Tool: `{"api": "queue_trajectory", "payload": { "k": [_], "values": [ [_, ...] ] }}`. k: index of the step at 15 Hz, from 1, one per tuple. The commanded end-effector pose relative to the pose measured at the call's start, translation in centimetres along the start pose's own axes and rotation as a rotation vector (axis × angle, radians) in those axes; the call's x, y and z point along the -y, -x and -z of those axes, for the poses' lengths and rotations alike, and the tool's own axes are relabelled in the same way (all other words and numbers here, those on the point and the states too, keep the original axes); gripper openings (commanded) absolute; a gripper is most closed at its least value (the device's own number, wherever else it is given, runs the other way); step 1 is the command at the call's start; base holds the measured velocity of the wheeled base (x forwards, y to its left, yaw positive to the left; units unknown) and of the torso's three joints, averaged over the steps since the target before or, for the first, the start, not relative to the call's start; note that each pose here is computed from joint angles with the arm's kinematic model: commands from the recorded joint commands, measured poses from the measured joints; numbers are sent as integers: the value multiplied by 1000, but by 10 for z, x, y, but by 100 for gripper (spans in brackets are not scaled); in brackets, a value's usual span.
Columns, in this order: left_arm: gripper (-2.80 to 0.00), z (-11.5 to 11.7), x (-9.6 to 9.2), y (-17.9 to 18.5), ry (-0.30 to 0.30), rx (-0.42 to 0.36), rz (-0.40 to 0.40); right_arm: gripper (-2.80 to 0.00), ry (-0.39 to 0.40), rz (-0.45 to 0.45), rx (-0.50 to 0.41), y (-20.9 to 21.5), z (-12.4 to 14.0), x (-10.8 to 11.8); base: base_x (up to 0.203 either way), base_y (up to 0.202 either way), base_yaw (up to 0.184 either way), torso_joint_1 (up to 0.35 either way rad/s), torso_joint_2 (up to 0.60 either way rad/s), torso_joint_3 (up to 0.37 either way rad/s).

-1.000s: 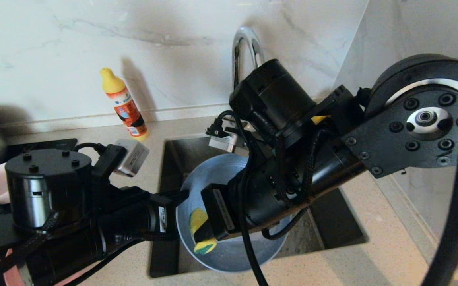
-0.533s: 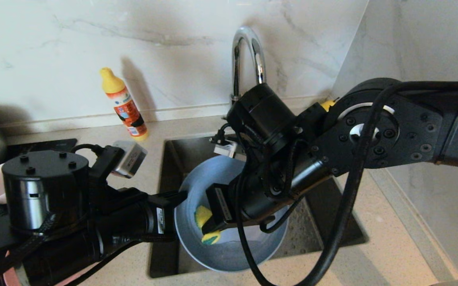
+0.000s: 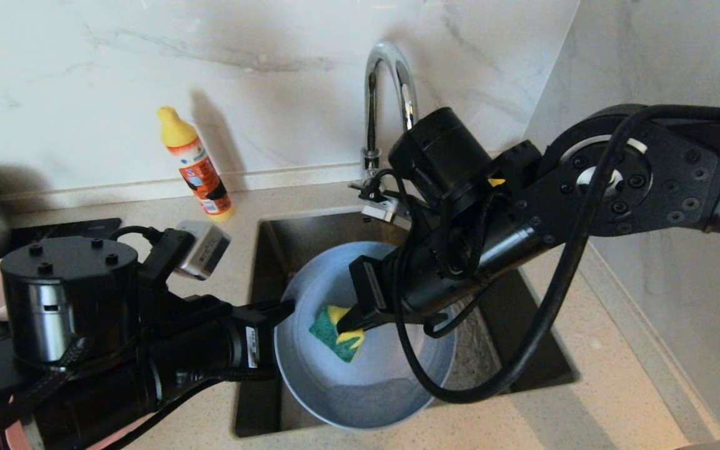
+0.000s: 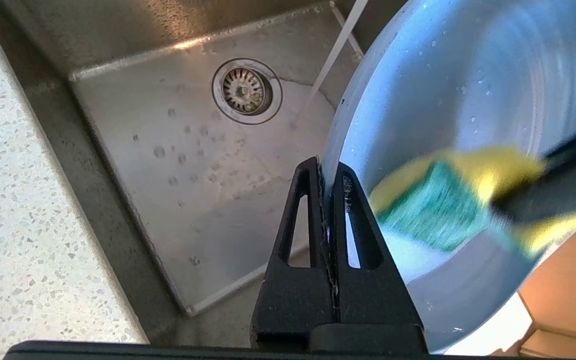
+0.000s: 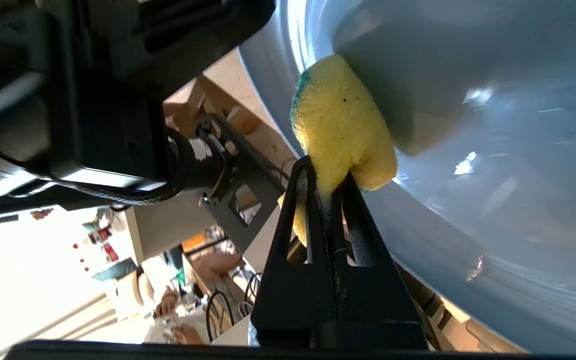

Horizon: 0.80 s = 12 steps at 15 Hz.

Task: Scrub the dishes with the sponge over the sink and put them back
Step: Wipe the plate

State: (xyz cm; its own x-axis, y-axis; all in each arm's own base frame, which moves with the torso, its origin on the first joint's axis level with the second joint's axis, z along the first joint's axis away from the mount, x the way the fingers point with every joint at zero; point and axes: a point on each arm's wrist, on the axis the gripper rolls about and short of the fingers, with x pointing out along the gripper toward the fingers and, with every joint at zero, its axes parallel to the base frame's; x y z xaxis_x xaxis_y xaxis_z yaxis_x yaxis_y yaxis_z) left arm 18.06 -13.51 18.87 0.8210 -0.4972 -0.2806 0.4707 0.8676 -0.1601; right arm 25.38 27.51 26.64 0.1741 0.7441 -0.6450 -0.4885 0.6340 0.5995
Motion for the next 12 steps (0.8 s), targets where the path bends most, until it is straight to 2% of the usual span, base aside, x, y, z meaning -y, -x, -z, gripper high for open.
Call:
{"api": "queue_trajectory", "payload": {
  "k": [1,6,12],
  "values": [
    [-280,0,0,0,0,3,1,-280,-9,-1,37,16,-4,3,0,0,0,0,0,0],
    [-280,-1,0,2,3,12,-3,-280,-46,31,70,36,-9,16,0,0,0,0,0,0],
    [-280,-7,1,3,5,32,-1,-280,-89,82,-39,36,9,21,0,0,0,0,0,0]
  ]
}}
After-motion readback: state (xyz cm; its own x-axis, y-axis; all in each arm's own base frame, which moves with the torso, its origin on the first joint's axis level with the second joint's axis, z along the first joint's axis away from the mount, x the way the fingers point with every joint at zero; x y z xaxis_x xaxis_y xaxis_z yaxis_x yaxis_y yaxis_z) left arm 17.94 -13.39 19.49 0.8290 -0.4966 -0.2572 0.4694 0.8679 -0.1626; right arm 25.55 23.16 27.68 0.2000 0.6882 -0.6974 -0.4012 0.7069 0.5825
